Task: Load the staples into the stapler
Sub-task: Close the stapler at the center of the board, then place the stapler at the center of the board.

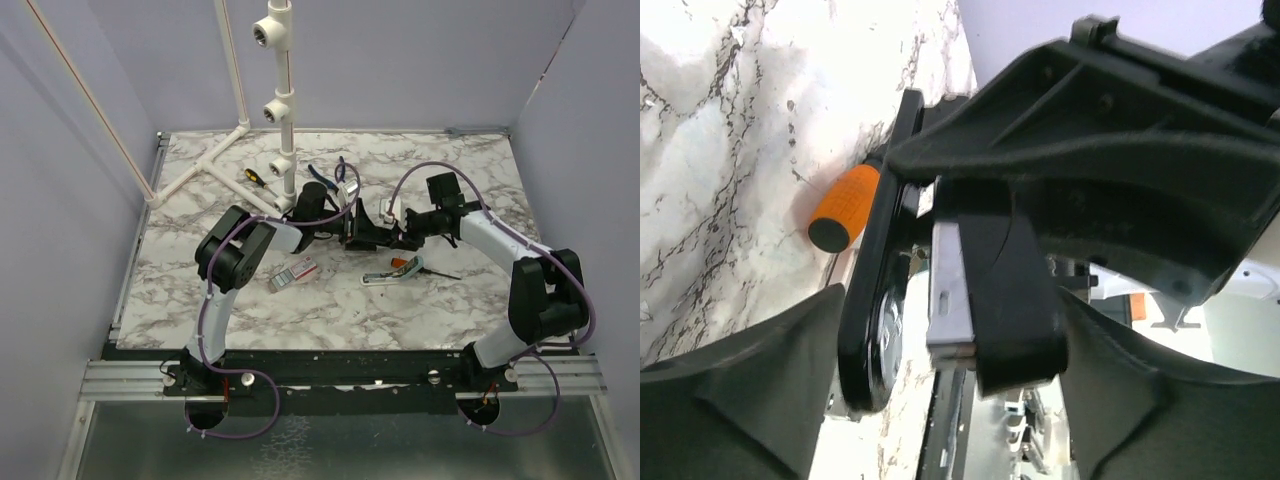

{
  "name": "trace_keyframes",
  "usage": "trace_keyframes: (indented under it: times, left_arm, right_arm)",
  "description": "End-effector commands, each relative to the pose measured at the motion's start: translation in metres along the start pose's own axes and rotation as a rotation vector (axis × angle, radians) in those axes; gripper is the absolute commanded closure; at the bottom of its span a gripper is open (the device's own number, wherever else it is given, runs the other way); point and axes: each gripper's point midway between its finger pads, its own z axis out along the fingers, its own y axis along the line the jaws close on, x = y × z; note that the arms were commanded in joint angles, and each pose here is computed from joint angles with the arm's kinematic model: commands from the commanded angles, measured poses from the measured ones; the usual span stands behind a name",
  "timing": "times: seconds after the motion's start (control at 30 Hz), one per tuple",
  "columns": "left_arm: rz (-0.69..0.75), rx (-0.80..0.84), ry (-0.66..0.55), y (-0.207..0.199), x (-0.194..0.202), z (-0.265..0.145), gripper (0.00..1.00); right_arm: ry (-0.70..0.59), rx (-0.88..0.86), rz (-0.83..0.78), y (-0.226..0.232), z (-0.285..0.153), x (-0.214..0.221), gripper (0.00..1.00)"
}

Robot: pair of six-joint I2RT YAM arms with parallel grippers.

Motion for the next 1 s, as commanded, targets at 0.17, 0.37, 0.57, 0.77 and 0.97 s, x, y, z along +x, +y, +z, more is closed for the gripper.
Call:
trace_keyframes:
  times: [0.17, 0.37, 0.57, 0.77, 0.97]
  left_arm:
    - [0.201, -0.042, -0.022, -0.006, 0.006, -0.008, 0.01]
    - [0.376, -0.125, -0.047, 0.0, 0.01, -0.017, 0.01]
    - [0.497, -0.185, -0.032, 0.011, 0.023, -0.024, 0.01]
    - [0.621, -0.287, 0.013, 0.024, 0.031, -0.035, 0.01]
    - [0.775, -0.398, 0.072, 0.031, 0.037, -0.055, 0.01]
  right_arm:
    - [0.034, -0.034, -0.007, -0.019, -0.014, 0.011, 0.96]
    - [0.063, -0.092, 0.052, -0.028, -0.006, 0.038, 0.95]
    - [0.069, -0.183, 0.099, -0.033, 0.008, 0.046, 0.94]
    - [0.103, -0.218, 0.126, -0.036, 0.019, 0.06, 0.87]
    - [0.144, -0.213, 0.12, -0.029, 0.029, 0.069, 0.74]
